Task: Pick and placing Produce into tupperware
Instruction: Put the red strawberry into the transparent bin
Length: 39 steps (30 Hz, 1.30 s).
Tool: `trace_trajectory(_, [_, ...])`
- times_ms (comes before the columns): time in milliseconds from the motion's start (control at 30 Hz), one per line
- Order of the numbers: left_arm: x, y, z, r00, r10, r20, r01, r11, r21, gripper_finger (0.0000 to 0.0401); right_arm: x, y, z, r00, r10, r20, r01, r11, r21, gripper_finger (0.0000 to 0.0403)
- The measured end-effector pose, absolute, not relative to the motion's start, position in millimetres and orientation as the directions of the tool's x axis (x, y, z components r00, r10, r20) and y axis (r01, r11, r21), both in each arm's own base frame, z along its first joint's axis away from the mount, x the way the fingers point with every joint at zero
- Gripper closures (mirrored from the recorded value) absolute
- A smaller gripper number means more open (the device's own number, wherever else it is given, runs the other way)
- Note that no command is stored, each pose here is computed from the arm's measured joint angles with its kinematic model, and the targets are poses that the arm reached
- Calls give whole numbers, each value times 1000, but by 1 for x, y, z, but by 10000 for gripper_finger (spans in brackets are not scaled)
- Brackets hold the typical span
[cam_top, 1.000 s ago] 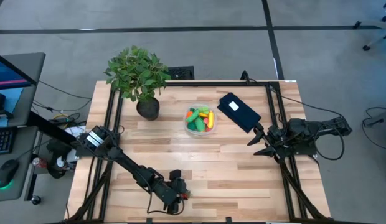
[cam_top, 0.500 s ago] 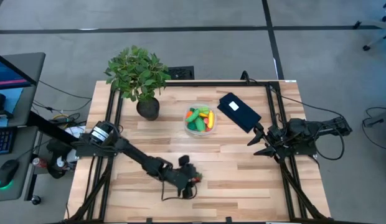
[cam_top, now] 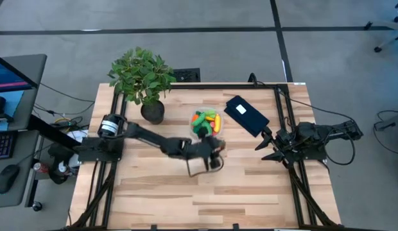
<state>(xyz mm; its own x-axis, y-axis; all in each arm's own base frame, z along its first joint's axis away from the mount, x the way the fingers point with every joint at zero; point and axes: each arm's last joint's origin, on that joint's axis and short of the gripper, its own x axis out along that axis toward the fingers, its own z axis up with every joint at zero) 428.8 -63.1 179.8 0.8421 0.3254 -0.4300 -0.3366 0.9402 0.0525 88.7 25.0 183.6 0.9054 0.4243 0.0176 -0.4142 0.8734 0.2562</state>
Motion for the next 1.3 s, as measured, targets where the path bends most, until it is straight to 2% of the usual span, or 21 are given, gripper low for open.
trace_trajectory(367, [434,-2,184,741,460,-490,-471,875,110,248,89,25,184,905,424,18,-414,873,256,182])
trace_trajectory(633, [430,2,178,693,477,-540,-476,866,154,248,89,25,184,908,419,17,-409,877,250,182])
trace_trajectory(933, [417,5,167,535,587,-608,-613,765,199,248,89,25,181,910,414,-6,-400,881,252,182])
trace_trajectory(1300, [415,5,166,524,588,-615,-620,759,198,248,89,25,181,910,414,-11,-398,882,254,182])
